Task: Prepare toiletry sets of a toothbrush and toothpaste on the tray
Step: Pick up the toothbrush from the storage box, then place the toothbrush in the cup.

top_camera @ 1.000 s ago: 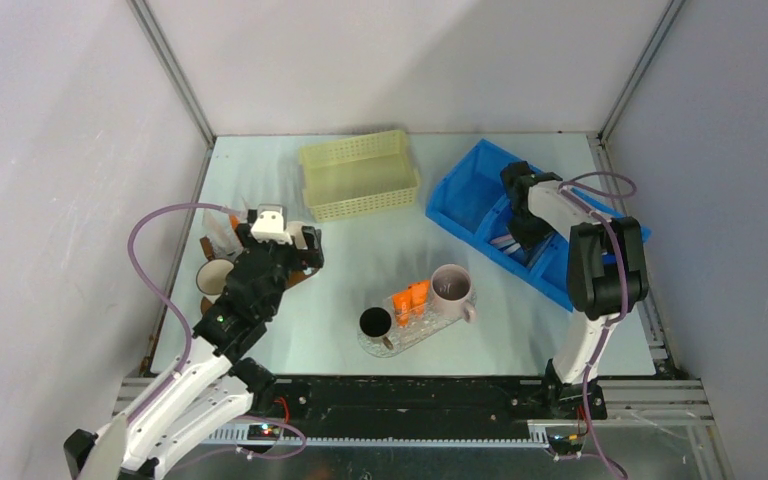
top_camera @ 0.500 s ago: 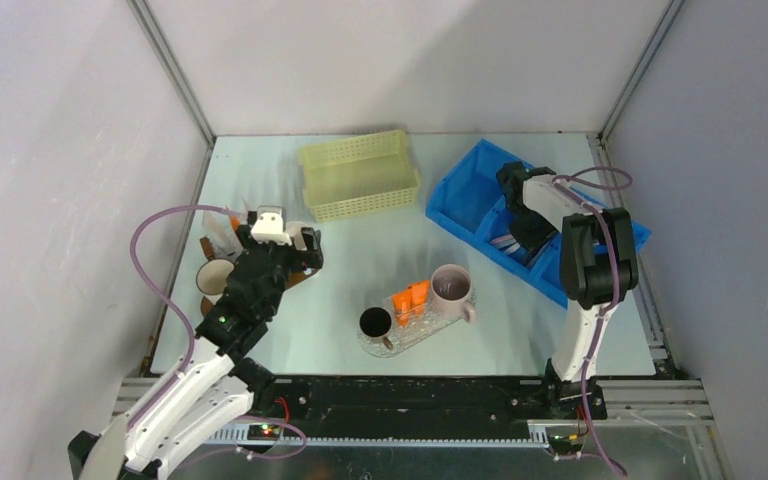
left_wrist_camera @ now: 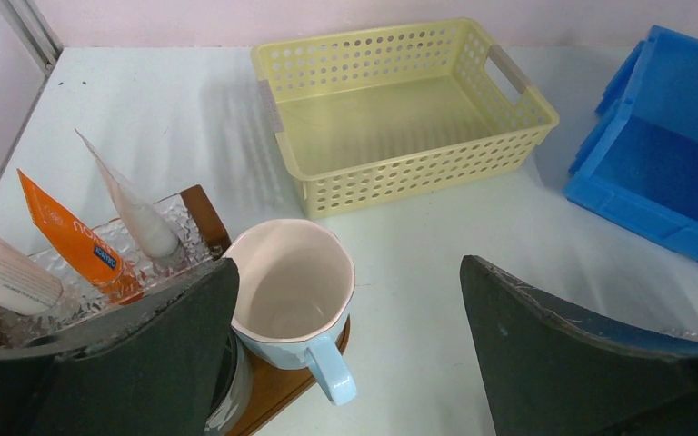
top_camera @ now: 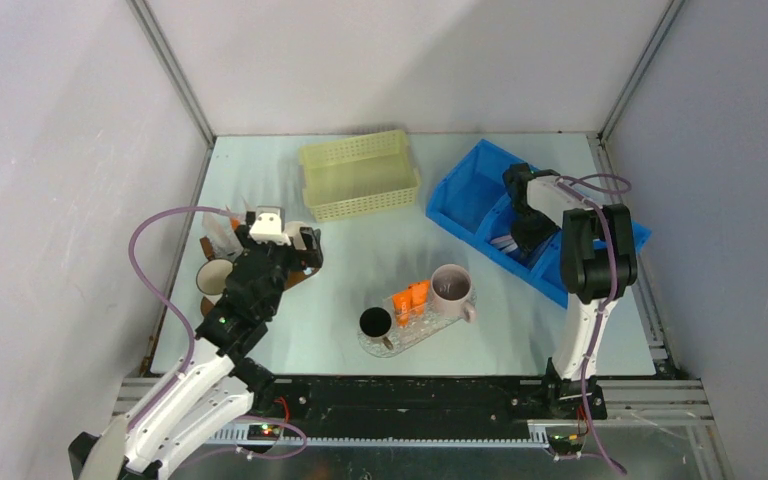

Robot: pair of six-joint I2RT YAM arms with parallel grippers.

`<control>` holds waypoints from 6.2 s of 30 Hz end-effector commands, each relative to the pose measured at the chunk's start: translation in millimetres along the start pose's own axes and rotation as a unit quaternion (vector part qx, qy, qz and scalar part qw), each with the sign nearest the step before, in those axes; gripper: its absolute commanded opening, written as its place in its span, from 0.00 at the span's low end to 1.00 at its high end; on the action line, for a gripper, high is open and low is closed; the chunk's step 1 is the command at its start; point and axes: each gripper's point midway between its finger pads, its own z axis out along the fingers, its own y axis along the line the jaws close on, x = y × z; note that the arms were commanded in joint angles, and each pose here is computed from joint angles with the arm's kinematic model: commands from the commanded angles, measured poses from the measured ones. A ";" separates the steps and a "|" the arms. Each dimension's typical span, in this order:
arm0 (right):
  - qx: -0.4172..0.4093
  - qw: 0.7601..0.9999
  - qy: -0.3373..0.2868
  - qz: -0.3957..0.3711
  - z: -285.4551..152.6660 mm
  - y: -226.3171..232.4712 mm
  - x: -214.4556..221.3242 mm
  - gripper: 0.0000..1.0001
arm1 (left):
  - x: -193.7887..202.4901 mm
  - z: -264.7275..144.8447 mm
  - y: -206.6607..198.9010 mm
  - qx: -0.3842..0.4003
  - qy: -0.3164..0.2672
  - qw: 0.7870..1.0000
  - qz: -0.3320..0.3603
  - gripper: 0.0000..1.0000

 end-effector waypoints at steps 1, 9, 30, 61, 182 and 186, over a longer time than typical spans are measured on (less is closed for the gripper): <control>0.001 1.000 0.000 -0.005 5.4 -2.5 -0.6 0.19 | -9.9 0.7 -2.1 0.006 -0.022 1.000 -0.016 0.99; -0.012 0.999 -0.033 -0.029 -12.6 -7.6 -16.7 0.00 | -11.8 -0.4 -2.5 0.009 -0.027 0.999 -0.020 0.99; -0.056 0.990 -0.116 -0.057 -74.9 -19.1 -43.4 0.00 | -20.0 -4.5 -8.4 0.028 -0.041 0.998 -0.034 0.98; -0.427 0.811 -0.322 -0.237 -245.2 16.4 -36.9 0.00 | -84.2 -1.2 -55.2 0.122 -0.040 0.989 -0.072 0.98; -0.681 0.423 -0.451 -0.393 -372.2 -65.8 103.9 0.99 | -15.0 -74.1 203.1 -0.360 0.018 0.899 -0.247 0.00; -0.683 0.417 -0.455 -0.392 -373.2 -68.4 104.5 0.99 | 9.1 -71.9 209.6 -0.369 0.030 0.892 -0.261 0.00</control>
